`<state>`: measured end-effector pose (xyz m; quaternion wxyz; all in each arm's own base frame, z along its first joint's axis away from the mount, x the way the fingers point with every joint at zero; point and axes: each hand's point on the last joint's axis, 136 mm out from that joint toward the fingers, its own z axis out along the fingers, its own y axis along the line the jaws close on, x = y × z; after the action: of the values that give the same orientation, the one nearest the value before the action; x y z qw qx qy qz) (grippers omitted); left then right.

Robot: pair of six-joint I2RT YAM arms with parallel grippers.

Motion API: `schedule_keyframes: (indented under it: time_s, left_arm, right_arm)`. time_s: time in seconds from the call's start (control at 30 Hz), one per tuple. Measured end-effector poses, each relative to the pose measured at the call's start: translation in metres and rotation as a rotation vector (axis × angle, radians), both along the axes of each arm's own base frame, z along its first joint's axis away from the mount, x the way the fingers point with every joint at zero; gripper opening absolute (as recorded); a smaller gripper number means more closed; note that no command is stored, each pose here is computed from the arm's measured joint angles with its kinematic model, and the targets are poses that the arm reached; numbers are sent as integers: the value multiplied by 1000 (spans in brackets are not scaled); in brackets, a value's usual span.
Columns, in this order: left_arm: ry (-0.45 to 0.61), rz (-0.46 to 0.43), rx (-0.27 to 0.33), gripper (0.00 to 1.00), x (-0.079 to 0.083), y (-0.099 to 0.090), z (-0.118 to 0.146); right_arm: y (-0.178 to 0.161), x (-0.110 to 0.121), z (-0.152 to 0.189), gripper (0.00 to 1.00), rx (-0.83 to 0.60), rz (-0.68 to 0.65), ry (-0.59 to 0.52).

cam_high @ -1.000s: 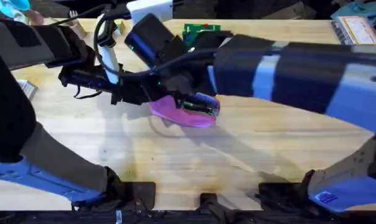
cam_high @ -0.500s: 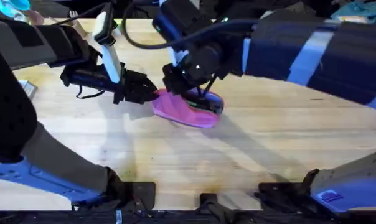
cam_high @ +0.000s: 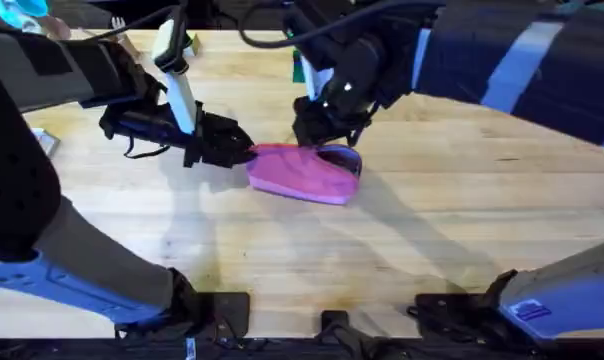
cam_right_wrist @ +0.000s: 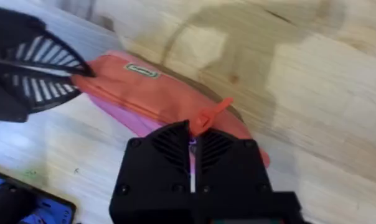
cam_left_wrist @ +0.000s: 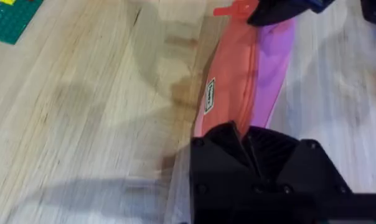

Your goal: Unzip the bag, pick up the pens from the table one at a time and place them inside, then zip the bag closed.

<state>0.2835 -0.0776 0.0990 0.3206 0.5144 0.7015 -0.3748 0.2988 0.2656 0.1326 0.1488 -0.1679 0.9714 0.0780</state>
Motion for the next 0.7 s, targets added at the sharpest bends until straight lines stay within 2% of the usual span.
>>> schedule_keyframes:
  time_s: [0.27,0.7]
  left_arm:
    - [2,-3,2,42,-1,-1,0]
    - [6,-6,-20,42,-2,-5,2]
  right_arm:
    - [-46,5,-7,34,-54,-104,92]
    - [-82,5,-11,35,-58,-198,189]
